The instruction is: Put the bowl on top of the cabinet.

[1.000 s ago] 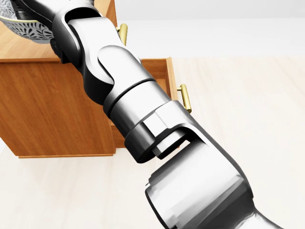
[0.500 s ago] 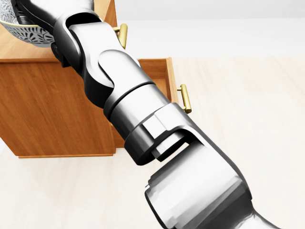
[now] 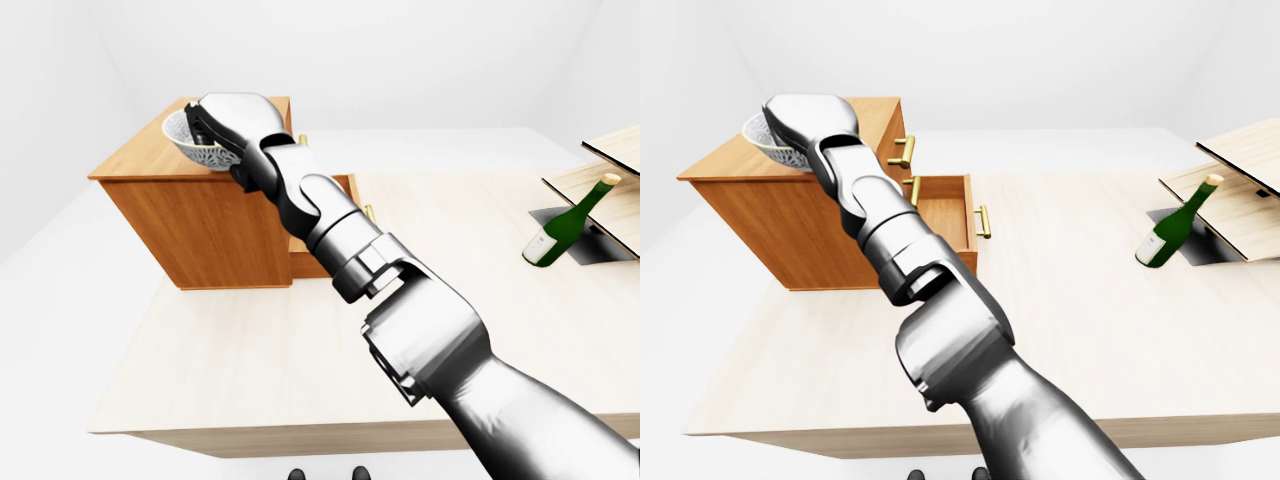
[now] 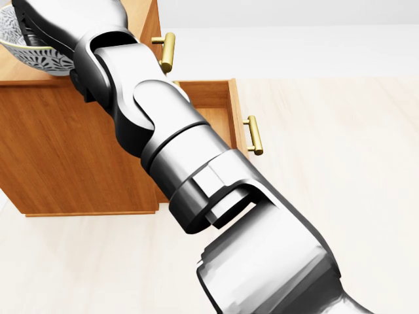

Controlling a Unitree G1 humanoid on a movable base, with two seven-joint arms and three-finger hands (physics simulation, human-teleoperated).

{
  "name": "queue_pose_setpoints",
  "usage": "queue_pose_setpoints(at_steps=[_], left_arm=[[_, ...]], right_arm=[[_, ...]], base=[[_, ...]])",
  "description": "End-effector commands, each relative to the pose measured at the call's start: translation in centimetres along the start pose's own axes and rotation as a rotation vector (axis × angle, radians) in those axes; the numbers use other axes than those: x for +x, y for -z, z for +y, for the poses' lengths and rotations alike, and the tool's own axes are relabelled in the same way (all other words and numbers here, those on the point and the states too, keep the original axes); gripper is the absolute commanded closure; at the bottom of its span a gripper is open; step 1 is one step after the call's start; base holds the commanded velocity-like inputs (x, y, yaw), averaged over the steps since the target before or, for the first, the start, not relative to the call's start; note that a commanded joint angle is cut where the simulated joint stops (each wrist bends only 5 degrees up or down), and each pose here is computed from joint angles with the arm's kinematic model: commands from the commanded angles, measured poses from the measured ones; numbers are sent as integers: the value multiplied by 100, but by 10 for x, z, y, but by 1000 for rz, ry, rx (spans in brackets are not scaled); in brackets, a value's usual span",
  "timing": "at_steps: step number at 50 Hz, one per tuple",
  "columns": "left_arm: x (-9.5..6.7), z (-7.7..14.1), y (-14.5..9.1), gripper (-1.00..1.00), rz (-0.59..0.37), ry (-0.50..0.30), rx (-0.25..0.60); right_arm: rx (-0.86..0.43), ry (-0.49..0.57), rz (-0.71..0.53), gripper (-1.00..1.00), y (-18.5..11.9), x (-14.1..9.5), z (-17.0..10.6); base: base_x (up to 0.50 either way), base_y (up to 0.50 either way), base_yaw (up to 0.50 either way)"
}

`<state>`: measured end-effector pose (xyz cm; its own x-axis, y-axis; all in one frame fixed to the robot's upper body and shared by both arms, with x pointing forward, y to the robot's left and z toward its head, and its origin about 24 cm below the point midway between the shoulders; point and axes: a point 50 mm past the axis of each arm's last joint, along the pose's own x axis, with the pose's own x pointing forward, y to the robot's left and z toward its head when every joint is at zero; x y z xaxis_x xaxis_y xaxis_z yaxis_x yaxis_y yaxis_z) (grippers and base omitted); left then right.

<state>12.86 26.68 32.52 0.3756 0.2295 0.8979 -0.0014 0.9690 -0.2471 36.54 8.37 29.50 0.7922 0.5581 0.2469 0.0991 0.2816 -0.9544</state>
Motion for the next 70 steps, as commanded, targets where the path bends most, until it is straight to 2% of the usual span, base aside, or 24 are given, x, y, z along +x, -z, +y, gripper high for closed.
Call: queue_pose_setpoints(at_steps=[1,52,70], left_arm=[[0,0,0,-98,2,1,-3],[2,1,-4,-98,1,-7,-16],[4,2,-6,-98,4,-14,-25]], right_arm=[[-15,28,20,100,8,-1,1],[-46,32,51,100,22,0,2],[-57,33,35,100,15,0,9]], base=[[0,0,0],[0,0,0],[0,0,0]])
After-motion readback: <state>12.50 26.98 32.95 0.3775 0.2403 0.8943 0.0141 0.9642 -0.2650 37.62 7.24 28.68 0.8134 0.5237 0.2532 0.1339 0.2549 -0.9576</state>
